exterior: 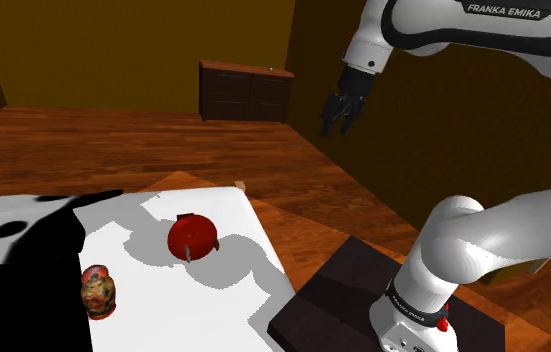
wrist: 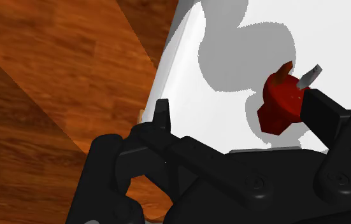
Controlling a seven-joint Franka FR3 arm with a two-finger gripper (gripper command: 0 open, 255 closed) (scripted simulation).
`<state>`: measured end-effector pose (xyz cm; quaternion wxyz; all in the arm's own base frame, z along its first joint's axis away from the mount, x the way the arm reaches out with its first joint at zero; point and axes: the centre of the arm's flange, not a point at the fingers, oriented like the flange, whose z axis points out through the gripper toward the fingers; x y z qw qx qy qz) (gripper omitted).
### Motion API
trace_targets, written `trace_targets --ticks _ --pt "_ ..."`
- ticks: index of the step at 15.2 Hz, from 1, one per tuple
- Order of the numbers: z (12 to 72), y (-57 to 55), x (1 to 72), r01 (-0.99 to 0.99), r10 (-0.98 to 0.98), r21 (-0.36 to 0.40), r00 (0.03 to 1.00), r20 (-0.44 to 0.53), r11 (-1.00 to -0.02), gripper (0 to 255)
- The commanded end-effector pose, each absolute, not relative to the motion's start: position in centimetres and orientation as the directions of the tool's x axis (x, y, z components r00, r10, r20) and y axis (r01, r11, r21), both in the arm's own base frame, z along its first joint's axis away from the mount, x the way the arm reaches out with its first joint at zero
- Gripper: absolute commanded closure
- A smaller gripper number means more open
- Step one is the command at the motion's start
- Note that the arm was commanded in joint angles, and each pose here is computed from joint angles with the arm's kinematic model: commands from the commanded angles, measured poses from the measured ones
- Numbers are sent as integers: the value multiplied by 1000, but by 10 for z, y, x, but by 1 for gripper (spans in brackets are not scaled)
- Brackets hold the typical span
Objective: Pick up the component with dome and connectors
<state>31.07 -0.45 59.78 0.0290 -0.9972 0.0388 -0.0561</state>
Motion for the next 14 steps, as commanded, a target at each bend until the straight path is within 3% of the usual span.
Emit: trace_targets --ticks 1,14 --pt "598 -5 311 -74 -81 -62 991 110 -995 0" --pt "484 98 402 -195 -196 -52 981 12 -979 0"
